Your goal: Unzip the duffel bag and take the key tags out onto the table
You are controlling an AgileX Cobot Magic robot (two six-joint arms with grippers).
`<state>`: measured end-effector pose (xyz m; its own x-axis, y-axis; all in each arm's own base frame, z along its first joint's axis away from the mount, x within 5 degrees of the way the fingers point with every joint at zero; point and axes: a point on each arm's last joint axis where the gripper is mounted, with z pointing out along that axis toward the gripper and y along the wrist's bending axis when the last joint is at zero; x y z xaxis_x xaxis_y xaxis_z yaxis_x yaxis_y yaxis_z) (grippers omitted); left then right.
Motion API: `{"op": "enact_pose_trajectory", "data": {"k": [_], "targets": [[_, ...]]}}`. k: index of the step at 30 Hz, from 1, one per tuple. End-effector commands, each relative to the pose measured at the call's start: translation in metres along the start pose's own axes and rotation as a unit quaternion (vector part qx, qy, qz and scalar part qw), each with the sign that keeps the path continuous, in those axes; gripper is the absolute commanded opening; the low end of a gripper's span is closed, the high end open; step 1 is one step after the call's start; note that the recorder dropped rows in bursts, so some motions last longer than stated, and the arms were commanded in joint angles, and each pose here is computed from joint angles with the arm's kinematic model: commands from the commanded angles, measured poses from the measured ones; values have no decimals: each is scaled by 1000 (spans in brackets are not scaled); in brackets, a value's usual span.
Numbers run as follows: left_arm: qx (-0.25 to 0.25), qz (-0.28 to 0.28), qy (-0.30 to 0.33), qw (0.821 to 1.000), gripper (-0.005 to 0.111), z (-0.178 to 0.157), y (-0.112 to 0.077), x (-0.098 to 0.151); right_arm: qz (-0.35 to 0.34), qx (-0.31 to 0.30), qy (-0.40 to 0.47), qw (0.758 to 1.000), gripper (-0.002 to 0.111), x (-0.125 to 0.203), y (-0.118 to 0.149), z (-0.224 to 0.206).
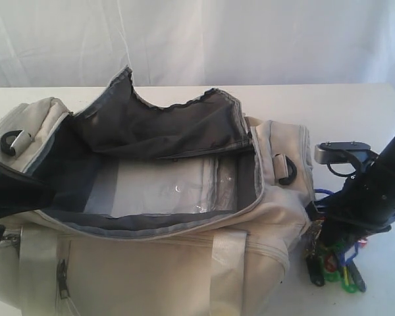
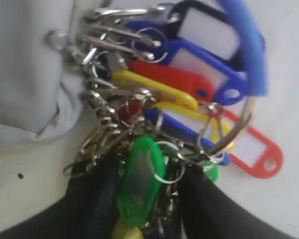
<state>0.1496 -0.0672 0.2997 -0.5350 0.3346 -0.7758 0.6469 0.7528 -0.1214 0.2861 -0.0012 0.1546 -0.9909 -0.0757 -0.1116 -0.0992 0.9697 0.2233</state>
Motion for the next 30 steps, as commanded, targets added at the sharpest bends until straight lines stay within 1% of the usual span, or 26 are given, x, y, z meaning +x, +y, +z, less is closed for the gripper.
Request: {"op": "enact_pose_trajectory", "data": {"k": [1, 5, 9, 11, 14, 17, 18, 19, 21, 22, 23, 26, 30], "targets": [[10, -3, -2, 1000, 0, -1, -3, 1, -5, -7, -7, 1000, 57, 1, 3, -6], [10, -2, -2, 1000, 0, -1, -3, 1, -15, -4, -31, 999, 58, 1, 8, -25], [10, -2, -2, 1000, 0, -1, -3, 1, -26, 9, -59, 998, 58, 4, 14, -54], [10, -2, -2, 1000, 0, -1, -3, 1, -20, 29, -60, 998, 58, 8, 14, -67], [10, -1, -2, 1000, 0, -1, -3, 1, 0, 76, -57, 995, 58, 18, 12, -89], [10, 1, -2, 1000, 0, -1, -3, 1, 21, 108, -80, 991, 56, 29, 14, -111], [10, 3, -2, 1000, 0, -1, -3, 1, 21, 109, -92, 990, 53, 32, 16, -117], [10, 7, -2, 1000, 0, -1, -3, 1, 18, 111, -109, 988, 47, 36, 18, -125], [10, 8, -2, 1000, 0, -1, -3, 1, 11, 115, -150, 982, 27, 44, 24, -142], [10, 8, -2, 1000, 0, -1, -3, 1, 7, 113, -180, 977, 11, 49, 29, -153], [10, 8, -2, 1000, 0, -1, -3, 1, 4, 109, -213, 971, 1, 54, 33, -163], [8, 13, -1, 1000, 0, -1, -3, 1, -8, 115, -306, 945, 0, 69, 43, -193], [-11, 25, 0, 1000, 0, -1, 0, 1, -16, 123, -393, 911, 0, 80, 50, -216]]}}
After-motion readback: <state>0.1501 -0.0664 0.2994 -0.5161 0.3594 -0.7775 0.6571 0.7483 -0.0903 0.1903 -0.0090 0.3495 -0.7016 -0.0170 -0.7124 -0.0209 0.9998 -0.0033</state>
